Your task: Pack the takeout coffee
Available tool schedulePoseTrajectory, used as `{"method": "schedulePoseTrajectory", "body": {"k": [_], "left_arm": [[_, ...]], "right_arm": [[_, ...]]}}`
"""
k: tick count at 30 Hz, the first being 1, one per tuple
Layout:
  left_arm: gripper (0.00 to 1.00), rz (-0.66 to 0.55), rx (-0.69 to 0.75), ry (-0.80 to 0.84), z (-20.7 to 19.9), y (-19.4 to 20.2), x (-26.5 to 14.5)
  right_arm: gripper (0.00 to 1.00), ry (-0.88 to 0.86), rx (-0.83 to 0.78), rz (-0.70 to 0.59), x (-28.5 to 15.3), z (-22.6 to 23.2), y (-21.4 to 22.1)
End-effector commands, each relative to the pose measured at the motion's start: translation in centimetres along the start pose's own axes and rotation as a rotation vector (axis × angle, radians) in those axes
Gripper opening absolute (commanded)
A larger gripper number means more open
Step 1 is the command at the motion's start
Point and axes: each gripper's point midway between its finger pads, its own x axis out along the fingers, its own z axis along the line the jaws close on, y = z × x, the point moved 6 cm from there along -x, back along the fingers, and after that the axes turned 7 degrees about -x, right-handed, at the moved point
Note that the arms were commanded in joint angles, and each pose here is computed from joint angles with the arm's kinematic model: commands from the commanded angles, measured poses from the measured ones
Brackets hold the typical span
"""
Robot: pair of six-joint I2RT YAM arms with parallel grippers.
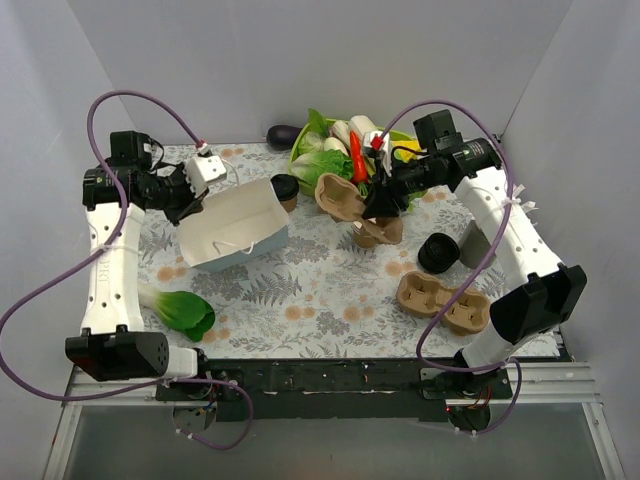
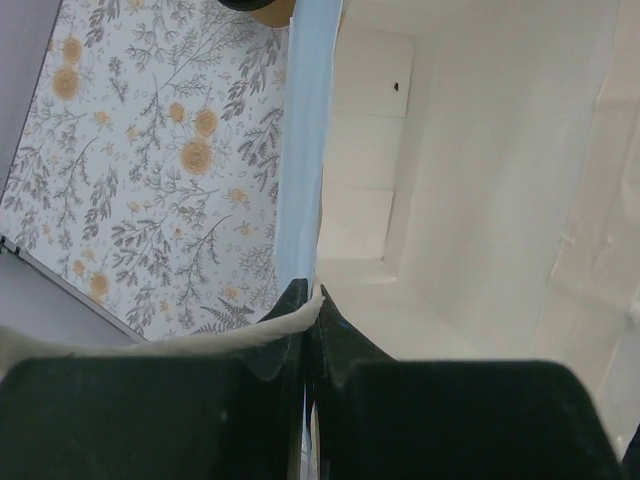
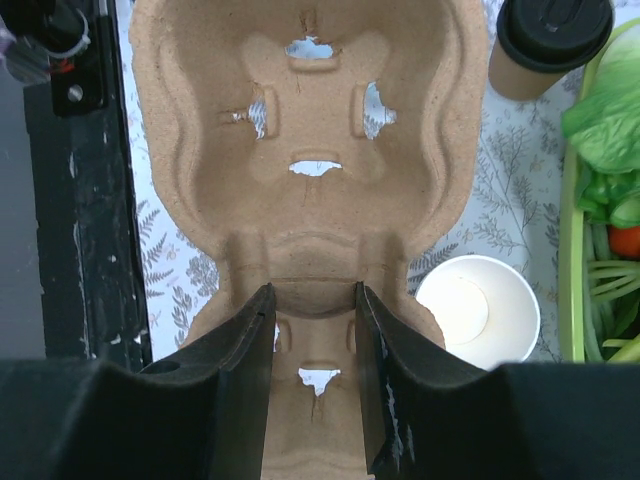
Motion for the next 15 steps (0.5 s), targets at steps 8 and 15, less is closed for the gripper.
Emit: {"method": "schedulePoseTrajectory", "body": {"k": [8,15], "left_arm": [[0.00,-0.133,-0.148,0.161,-5.6,-1.5,-0.4],[0.00,-0.167,-0.249,0.317,-8.6,-2.7,0.7]], "right_arm": [[0.01,0.024,-0.020,-0.218,-2.4,0.3,-7.6],[0.01,0.037,-0.027,-0.295,-3.8,0.8,-10.7]]}}
